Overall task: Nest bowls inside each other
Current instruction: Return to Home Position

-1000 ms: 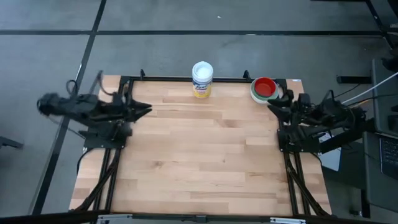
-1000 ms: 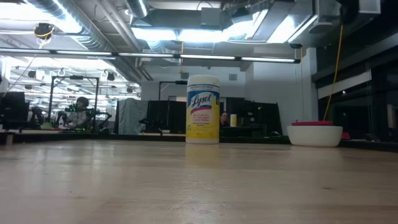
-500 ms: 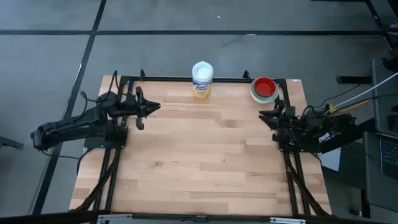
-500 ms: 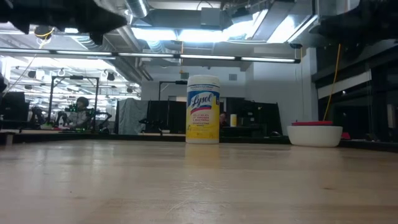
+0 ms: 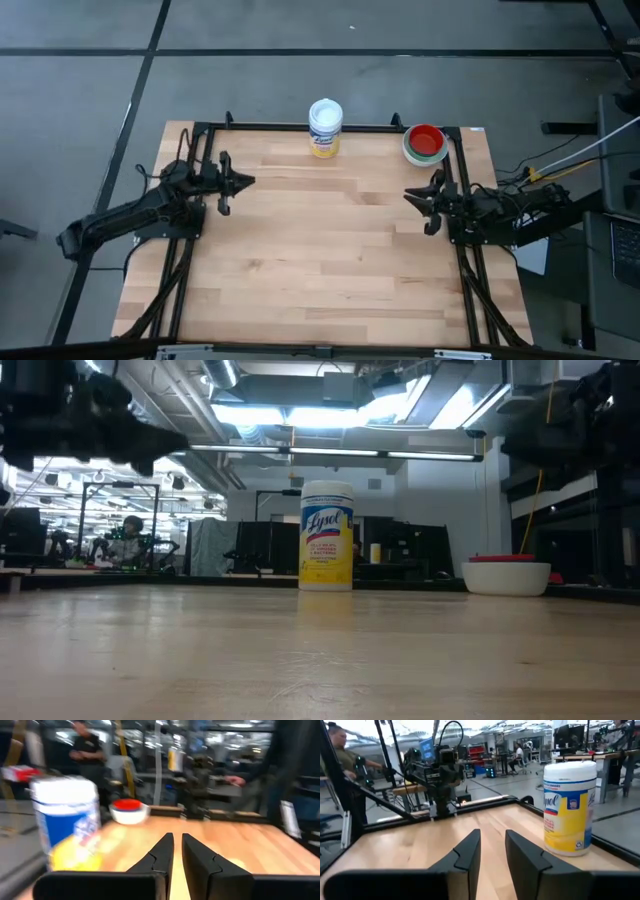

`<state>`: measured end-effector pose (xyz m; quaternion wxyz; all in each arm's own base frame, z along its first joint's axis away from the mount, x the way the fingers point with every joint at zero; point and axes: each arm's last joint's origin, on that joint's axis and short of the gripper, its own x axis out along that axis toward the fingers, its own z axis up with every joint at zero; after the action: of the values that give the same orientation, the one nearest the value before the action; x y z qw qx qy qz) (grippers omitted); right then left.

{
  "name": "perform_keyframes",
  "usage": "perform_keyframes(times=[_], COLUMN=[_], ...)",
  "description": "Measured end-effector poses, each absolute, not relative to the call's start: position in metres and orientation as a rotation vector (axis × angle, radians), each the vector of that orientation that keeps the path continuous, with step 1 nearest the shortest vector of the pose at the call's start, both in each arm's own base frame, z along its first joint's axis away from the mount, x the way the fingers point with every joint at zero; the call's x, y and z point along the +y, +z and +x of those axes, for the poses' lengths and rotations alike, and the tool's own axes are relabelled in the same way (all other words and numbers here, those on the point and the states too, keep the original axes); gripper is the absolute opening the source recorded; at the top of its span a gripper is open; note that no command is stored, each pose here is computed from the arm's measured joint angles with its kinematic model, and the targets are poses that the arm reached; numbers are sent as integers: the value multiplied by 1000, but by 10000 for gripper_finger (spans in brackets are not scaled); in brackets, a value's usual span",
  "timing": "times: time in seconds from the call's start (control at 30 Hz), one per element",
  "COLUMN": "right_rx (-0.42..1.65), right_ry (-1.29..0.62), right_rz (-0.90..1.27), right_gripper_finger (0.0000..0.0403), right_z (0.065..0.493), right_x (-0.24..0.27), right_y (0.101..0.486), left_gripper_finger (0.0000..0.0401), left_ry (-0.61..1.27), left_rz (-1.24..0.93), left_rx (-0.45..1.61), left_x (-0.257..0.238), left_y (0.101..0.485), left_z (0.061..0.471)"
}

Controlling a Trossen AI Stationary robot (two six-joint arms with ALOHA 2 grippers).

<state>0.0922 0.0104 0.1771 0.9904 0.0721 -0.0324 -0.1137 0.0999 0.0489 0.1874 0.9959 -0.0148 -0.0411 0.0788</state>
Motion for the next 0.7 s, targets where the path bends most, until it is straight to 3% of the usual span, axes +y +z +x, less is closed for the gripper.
perform_keyframes(times=[0.23,0.47,0.7], right_rx=[-47,-30,-24], right_ry=[-152,-38,43], right_rz=[54,-52,-4], right_gripper_finger=[92,77,62], right_z=[93,94,96], right_x=[13,12,5], right_y=[177,175,170], left_gripper_finger=[25,12,3], left_ry=[17,38,117], left_rz=[-77,-14,29], left_rx=[21,12,-10], left_x=[50,54,58], left_y=[166,167,170], left_z=[98,96,94])
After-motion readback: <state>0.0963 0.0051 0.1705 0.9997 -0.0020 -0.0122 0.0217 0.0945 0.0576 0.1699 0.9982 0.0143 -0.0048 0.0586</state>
